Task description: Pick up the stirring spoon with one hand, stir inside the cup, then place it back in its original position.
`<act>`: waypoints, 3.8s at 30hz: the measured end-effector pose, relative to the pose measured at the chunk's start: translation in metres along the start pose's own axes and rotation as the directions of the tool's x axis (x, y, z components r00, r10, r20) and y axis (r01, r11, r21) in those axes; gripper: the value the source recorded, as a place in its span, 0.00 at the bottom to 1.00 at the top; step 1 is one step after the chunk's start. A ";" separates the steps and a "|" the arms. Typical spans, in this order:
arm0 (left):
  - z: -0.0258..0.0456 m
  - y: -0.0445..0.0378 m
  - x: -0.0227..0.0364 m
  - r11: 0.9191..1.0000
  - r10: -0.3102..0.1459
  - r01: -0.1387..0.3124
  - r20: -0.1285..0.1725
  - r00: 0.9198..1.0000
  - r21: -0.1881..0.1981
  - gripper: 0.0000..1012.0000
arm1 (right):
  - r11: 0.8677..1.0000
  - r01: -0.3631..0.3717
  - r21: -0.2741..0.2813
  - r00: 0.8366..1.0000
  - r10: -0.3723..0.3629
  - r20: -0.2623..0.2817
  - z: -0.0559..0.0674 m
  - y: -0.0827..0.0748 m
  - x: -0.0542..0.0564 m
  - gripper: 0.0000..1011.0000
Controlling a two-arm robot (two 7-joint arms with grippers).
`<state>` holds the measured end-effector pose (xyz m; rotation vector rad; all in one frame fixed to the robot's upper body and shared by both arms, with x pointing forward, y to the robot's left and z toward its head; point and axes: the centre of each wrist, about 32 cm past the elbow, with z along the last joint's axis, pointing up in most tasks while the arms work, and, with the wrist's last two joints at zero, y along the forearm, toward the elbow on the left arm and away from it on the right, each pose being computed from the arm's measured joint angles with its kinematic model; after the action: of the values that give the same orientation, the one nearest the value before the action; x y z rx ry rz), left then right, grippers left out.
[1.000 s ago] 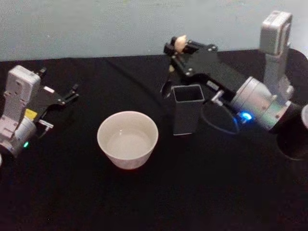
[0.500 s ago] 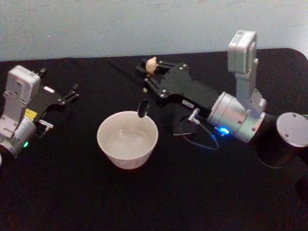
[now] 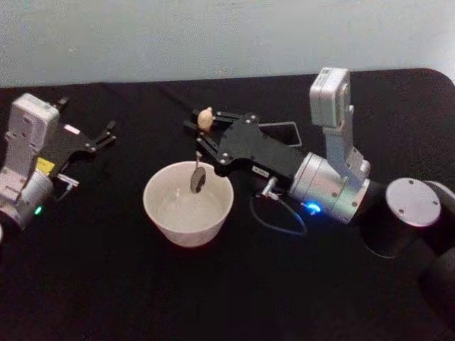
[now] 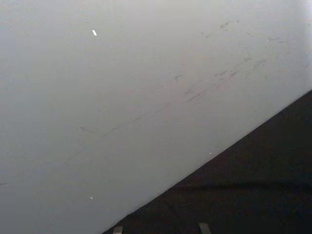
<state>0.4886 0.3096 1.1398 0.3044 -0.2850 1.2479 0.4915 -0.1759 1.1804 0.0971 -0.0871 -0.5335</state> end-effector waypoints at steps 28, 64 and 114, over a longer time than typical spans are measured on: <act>0.0000 0.0000 0.0000 1.000 0.000 0.000 0.000 1.000 0.000 0.99 | 0.998 -0.004 -0.059 1.000 0.003 -0.019 -0.030 0.000 -0.007 0.17; 0.0000 0.0000 0.0000 1.000 0.000 0.000 0.000 1.000 0.000 0.99 | 0.995 -0.037 -0.091 0.999 0.038 0.010 -0.032 -0.014 -0.016 0.17; 0.0000 0.0000 0.0000 1.000 0.000 0.000 0.000 1.000 0.000 0.99 | 0.996 0.024 -0.085 0.999 -0.020 0.045 -0.038 0.020 0.001 0.17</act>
<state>0.4886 0.3097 1.1398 0.3045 -0.2850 1.2479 0.5066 -0.1572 1.1453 0.0022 -0.1063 -0.5610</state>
